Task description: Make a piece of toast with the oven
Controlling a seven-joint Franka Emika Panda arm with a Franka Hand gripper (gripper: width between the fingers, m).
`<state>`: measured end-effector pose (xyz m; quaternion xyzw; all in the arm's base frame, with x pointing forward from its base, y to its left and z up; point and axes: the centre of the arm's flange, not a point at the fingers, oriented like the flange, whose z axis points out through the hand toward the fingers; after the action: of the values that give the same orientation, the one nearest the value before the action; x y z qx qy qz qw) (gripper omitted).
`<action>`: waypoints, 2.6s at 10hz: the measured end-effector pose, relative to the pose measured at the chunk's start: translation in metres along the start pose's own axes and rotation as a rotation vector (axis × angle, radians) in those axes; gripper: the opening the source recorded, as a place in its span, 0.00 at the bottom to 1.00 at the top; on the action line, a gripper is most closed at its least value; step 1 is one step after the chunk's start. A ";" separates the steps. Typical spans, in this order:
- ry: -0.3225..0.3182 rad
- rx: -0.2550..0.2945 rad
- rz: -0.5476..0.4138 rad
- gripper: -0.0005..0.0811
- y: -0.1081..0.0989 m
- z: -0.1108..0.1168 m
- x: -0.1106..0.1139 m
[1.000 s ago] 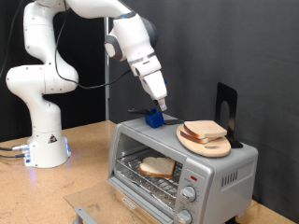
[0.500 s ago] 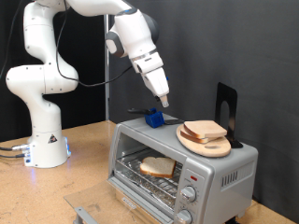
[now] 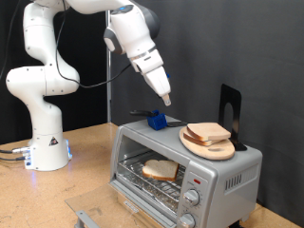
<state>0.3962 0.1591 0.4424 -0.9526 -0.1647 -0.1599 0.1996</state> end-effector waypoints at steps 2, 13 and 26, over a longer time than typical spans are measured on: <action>0.016 0.052 -0.020 0.99 0.014 -0.029 -0.009; -0.017 0.147 -0.029 0.99 0.075 -0.105 -0.087; -0.264 0.670 0.407 0.99 0.183 -0.129 -0.171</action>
<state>0.2818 -0.0981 0.4312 -0.8604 -0.0401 0.0689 0.5034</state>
